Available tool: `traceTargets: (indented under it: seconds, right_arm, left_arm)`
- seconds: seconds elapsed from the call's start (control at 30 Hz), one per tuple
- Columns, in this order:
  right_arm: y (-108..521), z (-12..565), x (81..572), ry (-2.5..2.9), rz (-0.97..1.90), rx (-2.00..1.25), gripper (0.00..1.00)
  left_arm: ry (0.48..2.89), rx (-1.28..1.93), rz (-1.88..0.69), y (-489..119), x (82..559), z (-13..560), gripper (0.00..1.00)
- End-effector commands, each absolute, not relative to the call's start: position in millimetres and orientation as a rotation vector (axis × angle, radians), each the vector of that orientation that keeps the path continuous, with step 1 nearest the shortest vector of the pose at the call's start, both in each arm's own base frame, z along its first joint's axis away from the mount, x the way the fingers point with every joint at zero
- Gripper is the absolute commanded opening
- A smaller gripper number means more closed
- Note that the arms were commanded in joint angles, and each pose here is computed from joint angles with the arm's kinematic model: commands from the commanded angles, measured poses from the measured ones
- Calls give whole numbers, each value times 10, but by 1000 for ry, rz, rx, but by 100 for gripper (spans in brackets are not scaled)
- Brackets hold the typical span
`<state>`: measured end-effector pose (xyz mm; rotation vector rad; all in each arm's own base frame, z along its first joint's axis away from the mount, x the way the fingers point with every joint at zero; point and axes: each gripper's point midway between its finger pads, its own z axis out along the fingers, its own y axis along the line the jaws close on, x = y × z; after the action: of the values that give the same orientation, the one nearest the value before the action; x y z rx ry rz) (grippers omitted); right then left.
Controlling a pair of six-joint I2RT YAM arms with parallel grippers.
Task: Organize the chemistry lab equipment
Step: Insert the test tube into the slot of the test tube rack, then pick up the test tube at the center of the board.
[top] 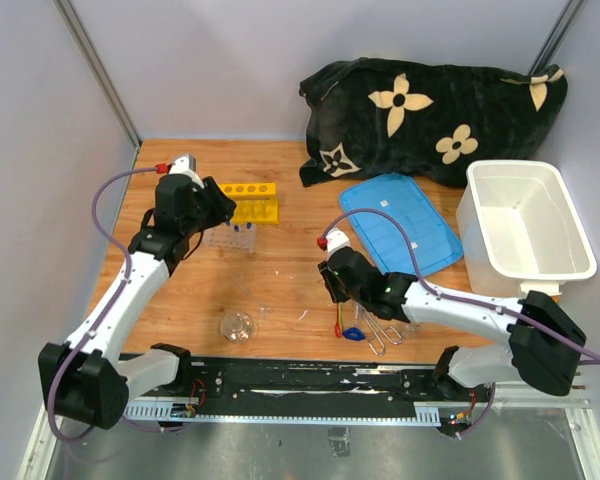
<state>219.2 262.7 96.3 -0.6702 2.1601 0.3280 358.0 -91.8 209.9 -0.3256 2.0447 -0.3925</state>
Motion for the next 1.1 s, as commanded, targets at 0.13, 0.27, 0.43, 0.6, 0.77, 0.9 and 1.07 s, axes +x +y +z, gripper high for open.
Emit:
traceTargets:
  seconds: [0.13, 0.27, 0.43, 0.6, 0.77, 0.9, 1.07]
  right_arm:
    - [2652, 788, 2333, 2319, 292, -603, 30]
    - [2591, 637, 2393, 2404, 350, -521, 29]
    - [2545, 493, 2399, 2466, 371, -488, 27]
    - [2568, 430, 2368, 2489, 384, -496, 25]
    - [2576, 346, 2337, 2512, 392, -499, 24]
    - [2558, 285, 2323, 2522, 384, -496, 23]
    - [2539, 283, 2352, 2518, 361, -493, 23]
  left_arm:
    - [2075, -246, -812, -1421, 3040, 2229, 48]
    - [2090, -243, -815, -1404, 2916, 2189, 48]
    - [2098, -209, -867, -1474, 2833, 2224, 48]
    - [2101, -199, -883, -1500, 2823, 2241, 48]
    - [2127, -187, -886, -1538, 2809, 2171, 47]
    - [2128, -182, -886, -1550, 2802, 2168, 47]
    - [2132, -184, -884, -1556, 2806, 2155, 47]
